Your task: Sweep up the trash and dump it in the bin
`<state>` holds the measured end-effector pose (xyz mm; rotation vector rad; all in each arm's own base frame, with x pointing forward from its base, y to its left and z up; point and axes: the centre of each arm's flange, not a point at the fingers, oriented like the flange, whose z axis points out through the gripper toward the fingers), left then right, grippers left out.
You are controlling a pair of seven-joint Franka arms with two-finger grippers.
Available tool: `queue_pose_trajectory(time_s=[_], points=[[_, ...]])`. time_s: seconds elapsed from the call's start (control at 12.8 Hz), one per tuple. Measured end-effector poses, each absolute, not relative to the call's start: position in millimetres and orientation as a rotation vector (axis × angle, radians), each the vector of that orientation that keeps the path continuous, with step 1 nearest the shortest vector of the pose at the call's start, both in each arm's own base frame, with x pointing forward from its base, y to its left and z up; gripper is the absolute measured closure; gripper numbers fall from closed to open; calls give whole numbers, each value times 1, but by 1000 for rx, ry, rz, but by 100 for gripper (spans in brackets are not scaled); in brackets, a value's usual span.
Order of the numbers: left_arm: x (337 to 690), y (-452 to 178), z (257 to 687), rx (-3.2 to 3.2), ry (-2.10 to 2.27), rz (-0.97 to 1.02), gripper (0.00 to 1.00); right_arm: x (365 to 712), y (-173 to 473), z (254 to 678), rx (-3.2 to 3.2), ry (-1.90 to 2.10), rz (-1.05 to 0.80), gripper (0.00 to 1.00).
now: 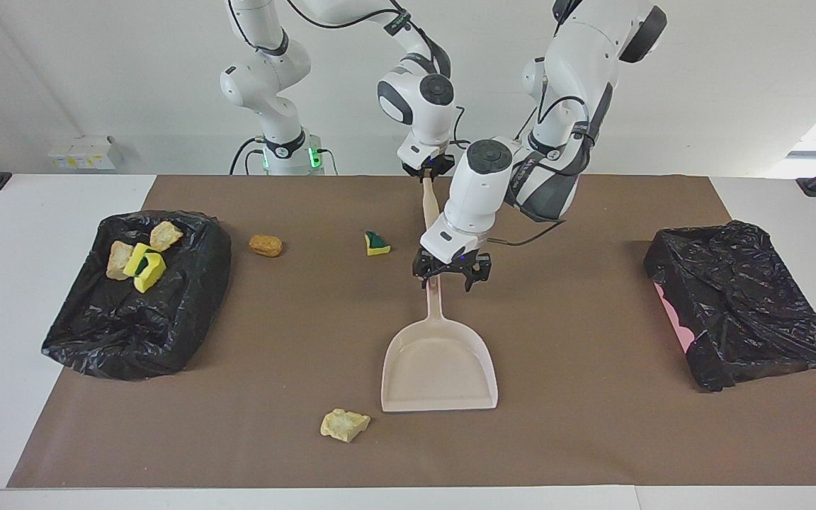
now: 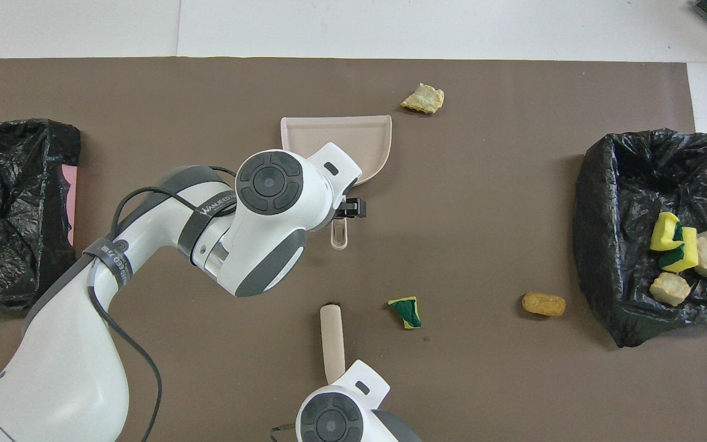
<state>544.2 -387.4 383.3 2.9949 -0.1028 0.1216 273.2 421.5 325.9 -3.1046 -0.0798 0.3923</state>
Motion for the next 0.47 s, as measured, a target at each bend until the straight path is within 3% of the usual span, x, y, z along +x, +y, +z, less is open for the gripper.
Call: queue_pose_trajectory(time_s=[0.39, 0.47], points=[[538, -397, 372, 3012, -138, 119, 6, 313, 406, 346, -3078, 39, 367, 74], [539, -397, 370, 3015, -142, 121, 15, 320, 398, 353, -3081, 67, 380, 74]])
